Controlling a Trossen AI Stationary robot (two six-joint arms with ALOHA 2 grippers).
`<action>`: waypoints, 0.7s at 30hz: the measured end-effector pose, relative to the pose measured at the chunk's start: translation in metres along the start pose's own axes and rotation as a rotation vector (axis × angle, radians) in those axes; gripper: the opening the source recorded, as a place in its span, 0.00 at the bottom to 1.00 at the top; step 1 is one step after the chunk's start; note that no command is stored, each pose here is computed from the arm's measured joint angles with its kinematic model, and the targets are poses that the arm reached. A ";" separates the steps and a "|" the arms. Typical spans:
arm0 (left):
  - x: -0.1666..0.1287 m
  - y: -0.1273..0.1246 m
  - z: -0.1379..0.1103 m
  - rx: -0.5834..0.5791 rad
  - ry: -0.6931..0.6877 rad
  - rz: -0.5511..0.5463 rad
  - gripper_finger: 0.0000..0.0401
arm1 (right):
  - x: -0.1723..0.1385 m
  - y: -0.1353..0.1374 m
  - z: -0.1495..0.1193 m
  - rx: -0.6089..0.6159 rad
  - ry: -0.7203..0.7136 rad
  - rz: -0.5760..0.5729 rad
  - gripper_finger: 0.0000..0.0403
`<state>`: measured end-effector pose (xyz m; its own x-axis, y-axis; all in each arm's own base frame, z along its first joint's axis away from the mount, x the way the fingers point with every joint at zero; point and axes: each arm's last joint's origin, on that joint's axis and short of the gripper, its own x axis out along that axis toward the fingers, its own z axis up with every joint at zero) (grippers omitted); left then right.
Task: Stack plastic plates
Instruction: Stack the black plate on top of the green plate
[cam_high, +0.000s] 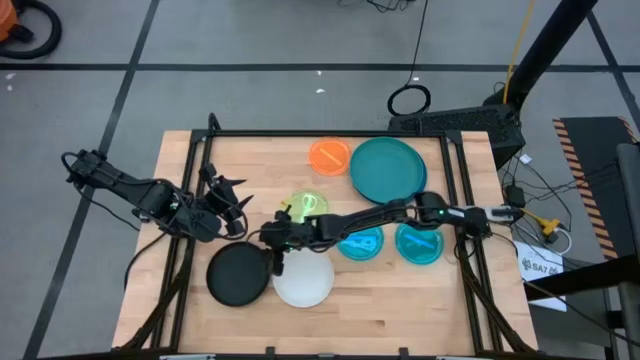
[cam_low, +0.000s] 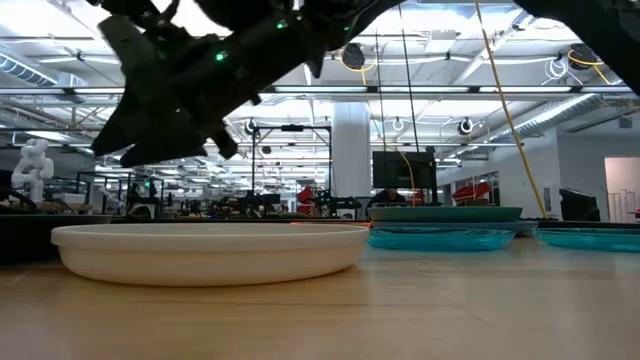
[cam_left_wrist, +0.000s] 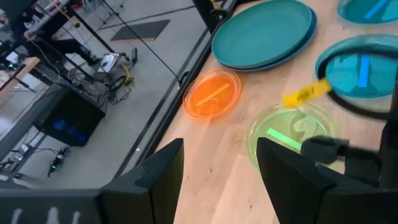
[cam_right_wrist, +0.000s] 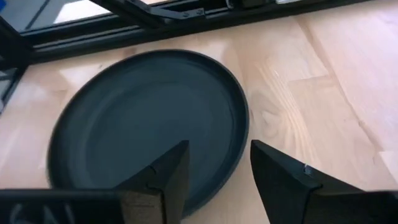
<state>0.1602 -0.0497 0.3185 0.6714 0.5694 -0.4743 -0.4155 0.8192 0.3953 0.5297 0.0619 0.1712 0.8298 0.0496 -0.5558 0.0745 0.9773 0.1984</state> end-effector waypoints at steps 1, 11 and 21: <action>0.000 0.000 0.000 0.000 0.000 0.000 0.52 | 0.003 -0.001 0.001 -0.004 0.005 -0.003 0.41; 0.000 0.000 0.000 0.004 0.003 0.001 0.52 | 0.031 -0.015 -0.017 0.010 0.095 -0.045 0.41; 0.000 0.000 0.000 -0.030 0.003 0.000 0.52 | 0.032 -0.011 -0.022 0.015 0.106 -0.040 0.41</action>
<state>0.1600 -0.0495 0.3182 0.6696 0.5695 -0.4767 -0.4339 0.8210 0.3711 0.5436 0.0570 0.1334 0.7631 0.0328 -0.6454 0.1154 0.9757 0.1860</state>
